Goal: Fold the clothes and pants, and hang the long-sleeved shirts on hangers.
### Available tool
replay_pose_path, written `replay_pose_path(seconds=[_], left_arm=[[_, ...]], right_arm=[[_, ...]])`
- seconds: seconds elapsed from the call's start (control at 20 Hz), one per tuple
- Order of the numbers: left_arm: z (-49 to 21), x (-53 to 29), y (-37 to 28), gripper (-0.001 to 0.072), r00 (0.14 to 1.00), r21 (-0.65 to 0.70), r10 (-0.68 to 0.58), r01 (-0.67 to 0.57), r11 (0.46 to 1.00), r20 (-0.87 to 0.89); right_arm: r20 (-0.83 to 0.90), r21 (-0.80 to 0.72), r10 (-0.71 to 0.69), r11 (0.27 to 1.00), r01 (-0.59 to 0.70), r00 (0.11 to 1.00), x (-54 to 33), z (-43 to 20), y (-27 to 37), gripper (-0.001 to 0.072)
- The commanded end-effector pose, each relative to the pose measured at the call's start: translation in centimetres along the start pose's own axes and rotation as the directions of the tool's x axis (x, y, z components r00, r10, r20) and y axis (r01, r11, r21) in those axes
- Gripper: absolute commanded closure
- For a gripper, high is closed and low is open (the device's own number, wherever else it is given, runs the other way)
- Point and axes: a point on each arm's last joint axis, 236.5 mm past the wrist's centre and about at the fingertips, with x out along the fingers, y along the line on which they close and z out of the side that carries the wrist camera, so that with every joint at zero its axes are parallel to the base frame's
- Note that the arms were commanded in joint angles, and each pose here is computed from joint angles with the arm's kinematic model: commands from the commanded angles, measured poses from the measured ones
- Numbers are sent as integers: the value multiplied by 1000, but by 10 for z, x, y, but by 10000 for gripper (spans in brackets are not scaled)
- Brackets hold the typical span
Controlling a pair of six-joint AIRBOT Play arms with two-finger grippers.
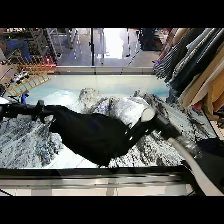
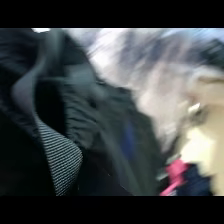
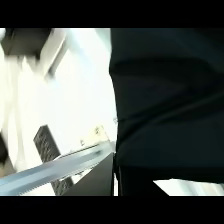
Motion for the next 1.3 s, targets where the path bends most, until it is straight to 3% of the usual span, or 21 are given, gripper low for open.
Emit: replay_pose_path(seconds=[0.0, 0.1, 0.15, 0.2, 0.25, 0.3, 0.4, 0.5, 0.6, 0.75, 0.8, 0.9, 1.05, 1.15, 1.2, 1.25], left_arm=[[-34, -15, 52, 697, 972, 134, 187, -168, 977, -144], [-44, -21, 70, 653, 946, 178, 264, -231, 956, -187], [-45, -23, 75, 469, 939, 182, 286, -252, 950, -191], [-46, -26, 80, 185, 932, 184, 308, -274, 944, -192], [-43, -31, 84, 64, 925, 190, 332, -297, 936, -185], [-37, -38, 85, 61, 920, 160, 354, -329, 930, -166], [-17, -59, 77, 61, 926, 85, 367, -360, 929, -90], [7, -83, 53, 63, 932, 73, 362, -362, 929, 12], [26, -106, 23, 66, 933, 105, 339, -351, 930, 120], [35, -111, -37, 69, 957, 216, 199, -244, 945, 211], [31, -106, -60, 138, 971, 273, 129, -183, 945, 203], [18, -91, -96, 359, 989, 396, 13, -71, 915, 146], [-5, -65, -113, 371, 999, 503, 8, -26, 864, 38], [-25, -48, -122, 689, 999, 582, 10, 21, 813, -49], [-33, -40, -126, 696, 997, 612, 12, 41, 790, -83], [-38, -32, -131, 696, 995, 621, 12, 55, 782, -103]], right_arm=[[-108, -48, -15, 999, 10, 994, 75, -31, 5, 699], [-100, -36, -71, 997, 67, 993, 88, -33, -8, 679], [-90, -29, -61, 998, 58, 994, 85, -31, -7, 474], [-82, -18, -37, 999, 36, 996, 76, -31, -2, 288], [-62, 13, -26, 1000, 27, 998, 61, -31, -1, 276], [-26, 54, -35, 998, 37, 999, 43, -30, -4, 273], [123, 211, -106, 974, 78, 987, 2, -22, -28, 267], [300, 425, -219, 902, 76, 929, -28, -16, -67, 196], [374, 580, -301, 814, 32, 877, -33, -25, -103, 175], [451, 641, -301, 764, -70, 840, -10, -23, -126, 162], [478, 642, -290, 759, -105, 829, -2, -17, -130, 126], [509, 634, -268, 759, -145, 818, 12, -3, -135, 124], [555, 633, -239, 743, -217, 797, 39, 19, -141, 76], [558, 626, -198, 738, -252, 806, 64, 30, -135, 82], [558, 616, -181, 745, -257, 810, 76, 40, -130, 86], [563, 597, -172, 761, -254, 808, 84, 52, -125, 148]])
